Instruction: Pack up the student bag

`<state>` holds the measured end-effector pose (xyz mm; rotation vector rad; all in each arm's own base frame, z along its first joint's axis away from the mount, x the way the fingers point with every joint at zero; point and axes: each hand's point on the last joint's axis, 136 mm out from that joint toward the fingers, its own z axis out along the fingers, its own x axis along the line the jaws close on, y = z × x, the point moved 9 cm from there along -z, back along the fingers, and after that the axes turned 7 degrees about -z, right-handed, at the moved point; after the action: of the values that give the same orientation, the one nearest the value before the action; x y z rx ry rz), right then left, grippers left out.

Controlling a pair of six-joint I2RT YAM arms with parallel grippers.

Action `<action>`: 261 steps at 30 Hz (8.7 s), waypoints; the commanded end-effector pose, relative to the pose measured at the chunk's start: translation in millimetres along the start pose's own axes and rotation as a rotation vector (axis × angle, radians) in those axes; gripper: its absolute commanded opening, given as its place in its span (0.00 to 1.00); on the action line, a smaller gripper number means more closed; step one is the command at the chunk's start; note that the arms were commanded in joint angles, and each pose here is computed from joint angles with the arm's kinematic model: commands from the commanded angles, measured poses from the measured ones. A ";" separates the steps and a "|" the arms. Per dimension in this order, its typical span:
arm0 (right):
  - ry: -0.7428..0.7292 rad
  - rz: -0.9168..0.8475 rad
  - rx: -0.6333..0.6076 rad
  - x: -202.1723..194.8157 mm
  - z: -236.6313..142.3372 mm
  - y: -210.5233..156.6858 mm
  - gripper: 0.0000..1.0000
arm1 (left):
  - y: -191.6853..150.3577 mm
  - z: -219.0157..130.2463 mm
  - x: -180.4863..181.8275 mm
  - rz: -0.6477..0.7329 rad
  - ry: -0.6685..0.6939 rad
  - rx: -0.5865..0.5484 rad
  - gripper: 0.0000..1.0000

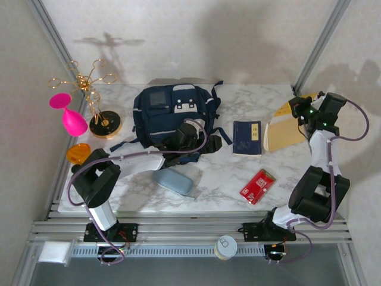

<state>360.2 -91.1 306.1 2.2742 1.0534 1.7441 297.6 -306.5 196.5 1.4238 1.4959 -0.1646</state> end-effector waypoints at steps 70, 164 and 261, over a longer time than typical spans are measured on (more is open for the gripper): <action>-0.302 -0.370 0.629 -75.7 181.3 -155.9 0.76 | 3.2 4.3 24.9 -0.097 0.023 -0.002 0.99; 0.475 -0.461 0.839 119.2 35.7 -274.5 0.62 | 45.7 -151.2 20.8 -0.266 -0.468 -0.211 0.00; 0.257 -0.176 0.635 18.0 -9.8 -190.2 0.00 | 78.8 8.6 50.6 0.480 0.337 0.353 0.10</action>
<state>264.1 58.9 228.6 2.2827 2.0241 1.7710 376.0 -253.3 207.3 2.1298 1.3922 0.1845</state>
